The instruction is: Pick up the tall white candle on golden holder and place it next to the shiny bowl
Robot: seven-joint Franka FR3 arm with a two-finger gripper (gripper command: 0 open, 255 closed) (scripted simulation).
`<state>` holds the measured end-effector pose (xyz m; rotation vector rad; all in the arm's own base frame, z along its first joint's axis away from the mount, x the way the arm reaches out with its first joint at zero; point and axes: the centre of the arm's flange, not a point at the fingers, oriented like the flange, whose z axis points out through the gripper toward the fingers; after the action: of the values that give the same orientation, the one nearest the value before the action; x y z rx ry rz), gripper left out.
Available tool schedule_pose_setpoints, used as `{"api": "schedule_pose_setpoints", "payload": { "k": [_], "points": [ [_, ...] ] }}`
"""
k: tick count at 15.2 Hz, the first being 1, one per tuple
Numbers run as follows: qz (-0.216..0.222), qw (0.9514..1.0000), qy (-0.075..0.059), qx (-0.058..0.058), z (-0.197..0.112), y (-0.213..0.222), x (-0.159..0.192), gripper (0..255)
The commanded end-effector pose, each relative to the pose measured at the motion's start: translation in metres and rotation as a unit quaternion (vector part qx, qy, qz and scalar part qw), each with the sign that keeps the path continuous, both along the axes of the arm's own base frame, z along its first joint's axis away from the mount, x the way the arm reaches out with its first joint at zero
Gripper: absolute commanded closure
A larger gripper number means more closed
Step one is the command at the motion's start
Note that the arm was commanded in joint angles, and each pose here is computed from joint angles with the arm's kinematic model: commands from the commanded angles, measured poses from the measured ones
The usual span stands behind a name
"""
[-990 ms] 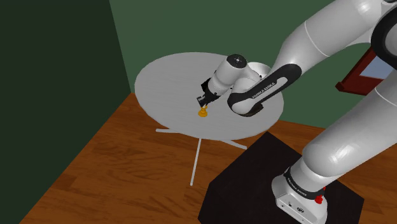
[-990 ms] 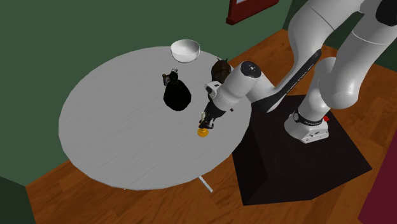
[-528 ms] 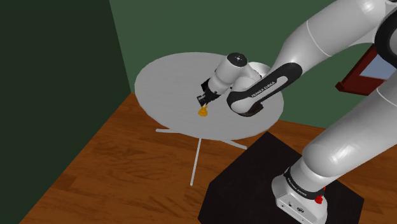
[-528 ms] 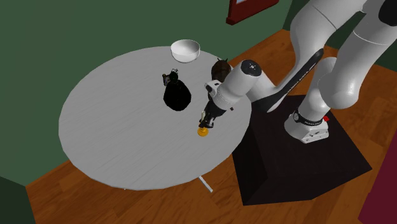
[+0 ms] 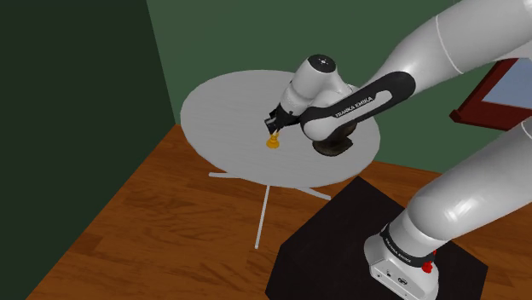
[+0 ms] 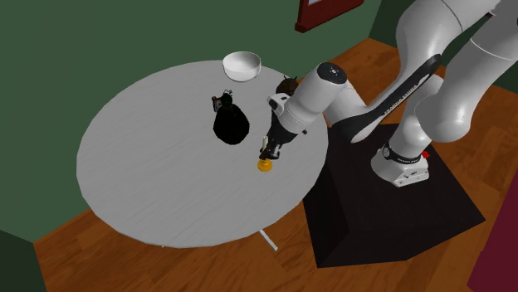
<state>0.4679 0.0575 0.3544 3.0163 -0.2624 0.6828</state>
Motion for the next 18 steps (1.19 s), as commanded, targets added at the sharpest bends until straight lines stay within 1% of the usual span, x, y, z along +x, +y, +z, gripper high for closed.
{"api": "schedule_pose_setpoints", "payload": {
  "k": [1,18],
  "points": [
    [0.000,1.0000,0.000,0.001,0.010,-0.001,-0.001,255],
    [0.000,1.0000,0.000,0.001,0.100,-0.001,-0.001,255]
  ]
}}
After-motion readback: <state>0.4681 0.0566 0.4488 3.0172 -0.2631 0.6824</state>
